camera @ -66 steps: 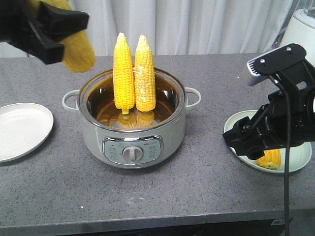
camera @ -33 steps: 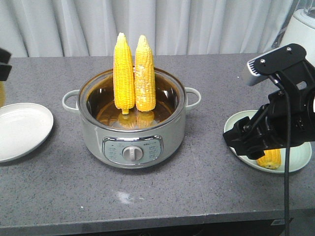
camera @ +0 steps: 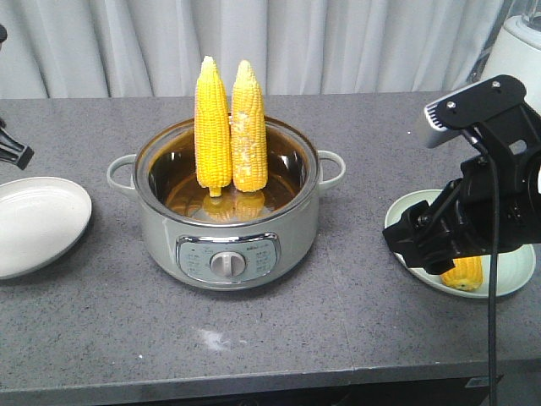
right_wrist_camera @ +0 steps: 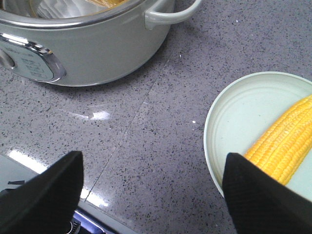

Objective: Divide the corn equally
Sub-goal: 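Lower the cob onto the white plate and open the left gripper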

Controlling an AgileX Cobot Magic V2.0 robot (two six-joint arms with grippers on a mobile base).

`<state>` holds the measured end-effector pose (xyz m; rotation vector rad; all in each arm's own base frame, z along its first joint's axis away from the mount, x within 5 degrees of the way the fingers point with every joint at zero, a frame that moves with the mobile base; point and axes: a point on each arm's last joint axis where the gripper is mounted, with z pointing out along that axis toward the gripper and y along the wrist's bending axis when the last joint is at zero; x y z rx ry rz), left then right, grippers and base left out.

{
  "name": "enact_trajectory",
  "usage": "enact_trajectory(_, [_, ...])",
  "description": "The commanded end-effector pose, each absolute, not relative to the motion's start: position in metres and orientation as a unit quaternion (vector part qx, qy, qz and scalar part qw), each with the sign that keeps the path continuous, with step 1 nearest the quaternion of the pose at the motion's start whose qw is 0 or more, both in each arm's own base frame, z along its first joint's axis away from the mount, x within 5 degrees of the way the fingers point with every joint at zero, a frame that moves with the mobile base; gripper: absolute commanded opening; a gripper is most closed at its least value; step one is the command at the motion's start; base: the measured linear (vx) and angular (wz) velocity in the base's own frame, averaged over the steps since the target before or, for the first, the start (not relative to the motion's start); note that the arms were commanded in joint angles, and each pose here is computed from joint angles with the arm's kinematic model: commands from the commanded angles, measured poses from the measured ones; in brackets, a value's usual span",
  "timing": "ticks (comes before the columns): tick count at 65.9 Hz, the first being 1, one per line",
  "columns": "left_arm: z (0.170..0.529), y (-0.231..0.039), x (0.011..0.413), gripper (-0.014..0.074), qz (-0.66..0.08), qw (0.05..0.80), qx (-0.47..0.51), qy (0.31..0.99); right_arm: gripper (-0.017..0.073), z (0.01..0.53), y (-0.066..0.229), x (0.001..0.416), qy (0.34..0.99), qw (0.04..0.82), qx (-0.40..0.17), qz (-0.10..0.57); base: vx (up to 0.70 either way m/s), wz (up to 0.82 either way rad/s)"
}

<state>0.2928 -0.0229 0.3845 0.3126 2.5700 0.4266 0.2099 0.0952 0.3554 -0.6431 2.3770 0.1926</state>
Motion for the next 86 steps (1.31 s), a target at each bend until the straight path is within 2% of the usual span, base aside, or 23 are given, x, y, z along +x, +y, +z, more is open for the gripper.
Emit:
enact_trajectory(1, [0.391,-0.009,0.299,0.0248,0.171,0.269,0.088,0.944,0.0572,0.371,0.094,0.209,0.891,0.374,-0.247,0.073,0.0,0.0])
enact_trajectory(20, [0.36,0.017,0.33,0.0248,0.174,0.241,0.051,0.954,0.0572,0.371,0.094,0.209,0.891,0.374,-0.247,0.073,0.0,0.0])
enact_trajectory(31, [0.341,0.027,0.341,0.0248,0.116,0.218,0.021,0.969,0.0572,0.371,0.094,0.209,0.891,0.374,-0.247,0.073,0.0,0.0])
enact_trajectory(41, [0.331,0.037,0.351,0.0248,0.071,0.231,-0.006,0.97,0.0572,0.371,0.094,0.209,0.891,0.374,-0.247,0.073,0.0,0.0])
enact_trajectory(68, [0.314,0.037,0.366,0.0248,0.056,0.233,-0.012,0.971,0.0572,0.371,0.094,0.209,0.891,0.374,-0.247,0.073,0.0,0.0])
enact_trajectory(76, [0.307,0.037,0.369,0.0284,0.052,0.224,-0.013,0.973,0.0572,0.371,0.094,0.209,0.891,0.374,-0.247,0.073,0.0,0.0])
enact_trajectory(86, [0.307,0.036,0.372,0.0396,0.046,0.237,-0.014,0.97,0.0572,0.371,0.094,0.209,0.891,0.373,-0.247,0.073,0.0,0.0])
